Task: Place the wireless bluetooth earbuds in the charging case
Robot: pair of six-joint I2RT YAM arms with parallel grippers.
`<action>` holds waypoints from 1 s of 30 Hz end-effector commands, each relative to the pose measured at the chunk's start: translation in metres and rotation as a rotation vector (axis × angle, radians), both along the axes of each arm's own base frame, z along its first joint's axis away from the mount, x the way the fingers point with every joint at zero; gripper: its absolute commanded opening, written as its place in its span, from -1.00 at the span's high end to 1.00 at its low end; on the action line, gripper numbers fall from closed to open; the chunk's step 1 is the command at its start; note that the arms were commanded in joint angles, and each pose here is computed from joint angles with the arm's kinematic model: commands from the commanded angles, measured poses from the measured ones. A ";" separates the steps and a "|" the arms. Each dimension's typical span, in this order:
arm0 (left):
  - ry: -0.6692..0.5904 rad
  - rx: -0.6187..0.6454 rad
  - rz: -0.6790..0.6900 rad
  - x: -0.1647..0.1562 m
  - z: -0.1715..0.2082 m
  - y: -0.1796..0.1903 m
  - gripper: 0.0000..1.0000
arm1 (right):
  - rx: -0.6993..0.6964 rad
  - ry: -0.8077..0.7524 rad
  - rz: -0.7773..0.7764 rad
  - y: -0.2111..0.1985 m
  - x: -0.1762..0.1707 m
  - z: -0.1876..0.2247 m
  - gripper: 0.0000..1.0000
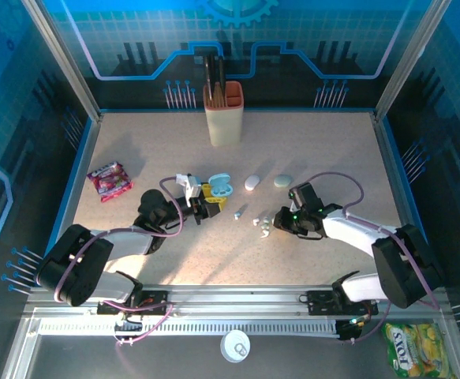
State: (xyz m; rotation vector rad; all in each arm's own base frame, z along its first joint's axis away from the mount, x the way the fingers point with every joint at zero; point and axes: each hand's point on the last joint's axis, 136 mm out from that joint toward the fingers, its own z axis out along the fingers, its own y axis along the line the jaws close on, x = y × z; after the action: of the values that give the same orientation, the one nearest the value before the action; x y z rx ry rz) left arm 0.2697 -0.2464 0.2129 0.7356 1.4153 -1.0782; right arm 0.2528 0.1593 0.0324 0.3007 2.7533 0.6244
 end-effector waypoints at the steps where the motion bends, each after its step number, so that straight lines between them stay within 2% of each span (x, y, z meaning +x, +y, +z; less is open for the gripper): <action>1: -0.023 0.025 -0.019 -0.006 -0.004 0.001 0.39 | -0.115 0.063 0.057 -0.015 -0.021 -0.005 0.60; 11: -0.016 0.045 -0.028 -0.005 -0.011 0.000 0.38 | -0.073 0.170 0.164 -0.002 -0.044 -0.020 0.57; 15: -0.005 0.037 -0.035 -0.005 -0.014 -0.001 0.39 | -0.076 0.147 0.164 -0.002 -0.038 -0.018 0.45; 18: 0.004 0.032 -0.040 -0.005 -0.016 -0.002 0.39 | -0.060 0.091 0.132 -0.001 -0.030 -0.011 0.44; 19: 0.007 0.031 -0.042 -0.005 -0.017 -0.002 0.39 | -0.049 0.071 0.118 -0.002 -0.028 -0.008 0.36; 22: 0.006 0.034 -0.042 -0.006 -0.018 -0.002 0.39 | -0.012 0.041 0.093 -0.002 -0.023 -0.004 0.30; 30: 0.011 0.036 -0.049 -0.007 -0.020 -0.002 0.38 | 0.061 0.054 0.057 0.005 -0.019 -0.011 0.29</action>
State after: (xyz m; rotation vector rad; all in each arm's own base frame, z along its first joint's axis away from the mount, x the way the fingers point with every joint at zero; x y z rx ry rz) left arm 0.2682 -0.2495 0.1919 0.7662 1.4693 -1.0925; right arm 0.2308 0.1615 0.0237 0.2062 2.8181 0.6754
